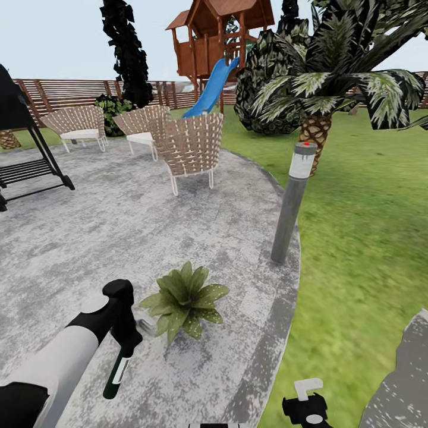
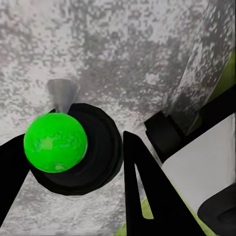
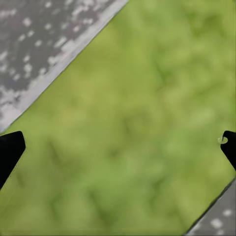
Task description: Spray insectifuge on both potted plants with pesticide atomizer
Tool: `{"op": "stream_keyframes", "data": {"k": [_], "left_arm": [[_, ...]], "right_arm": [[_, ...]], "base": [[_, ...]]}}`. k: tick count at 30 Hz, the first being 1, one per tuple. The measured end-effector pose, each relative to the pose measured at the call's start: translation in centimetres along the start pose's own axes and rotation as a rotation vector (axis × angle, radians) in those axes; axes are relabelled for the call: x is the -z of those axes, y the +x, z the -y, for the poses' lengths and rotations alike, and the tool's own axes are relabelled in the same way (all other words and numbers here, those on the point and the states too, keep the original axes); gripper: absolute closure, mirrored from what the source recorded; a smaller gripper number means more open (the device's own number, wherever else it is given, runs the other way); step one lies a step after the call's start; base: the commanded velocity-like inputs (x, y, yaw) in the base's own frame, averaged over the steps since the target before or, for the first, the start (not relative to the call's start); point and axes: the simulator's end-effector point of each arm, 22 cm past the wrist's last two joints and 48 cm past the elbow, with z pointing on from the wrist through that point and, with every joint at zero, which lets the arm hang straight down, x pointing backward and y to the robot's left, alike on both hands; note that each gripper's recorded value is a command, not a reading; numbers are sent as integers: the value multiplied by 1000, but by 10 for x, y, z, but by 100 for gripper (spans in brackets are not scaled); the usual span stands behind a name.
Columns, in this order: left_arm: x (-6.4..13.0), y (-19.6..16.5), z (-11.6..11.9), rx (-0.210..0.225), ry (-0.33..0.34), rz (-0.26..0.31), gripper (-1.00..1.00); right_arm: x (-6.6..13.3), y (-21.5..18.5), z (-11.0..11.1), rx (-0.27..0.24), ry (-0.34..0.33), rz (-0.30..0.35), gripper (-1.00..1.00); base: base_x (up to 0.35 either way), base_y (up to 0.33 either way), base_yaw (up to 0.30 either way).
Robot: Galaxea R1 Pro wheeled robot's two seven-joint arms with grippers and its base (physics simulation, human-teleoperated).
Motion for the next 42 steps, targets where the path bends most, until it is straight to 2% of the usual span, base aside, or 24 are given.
{"op": "stream_keyframes", "data": {"k": [1, 5, 8, 13, 16, 22, 27, 29, 42], "left_arm": [[0, -3, 4, -5, 6, 4, 100], [-3, -36, 48, -65, 57, 37, 100], [-2, -42, 56, -70, 65, 47, 100], [-1, -39, 50, -62, 57, 44, 100], [-1, -27, 33, -42, 37, 31, 100], [0, -18, 22, -29, 27, 23, 100], [0, -21, 25, -28, 35, 30, 100], [0, -24, 29, -31, 40, 34, 100], [0, -27, 33, -34, 42, 35, 100]], "right_arm": [[0, 0, 0, -1, 0, 1, -100], [0, -1, 0, -2, 0, 2, -100], [0, 0, 1, -1, 1, 1, -100], [0, 0, 1, -1, 3, 1, -100], [0, 1, 2, 0, 3, -2, -100], [-2, 8, 16, -7, 23, -16, -100], [-2, 12, 19, -83, 36, -34, -100], [-2, 13, 20, -94, 37, -36, -100], [-2, 11, 19, -93, 35, -28, -100]], "base": [[0, 7, 0], [0, 2, 0], [0, 0, 0], [0, 0, -85], [0, 0, -243], [-57, 31, -263], [-207, 204, -265], [-38, 276, -125], [-12, 296, -9]]}}
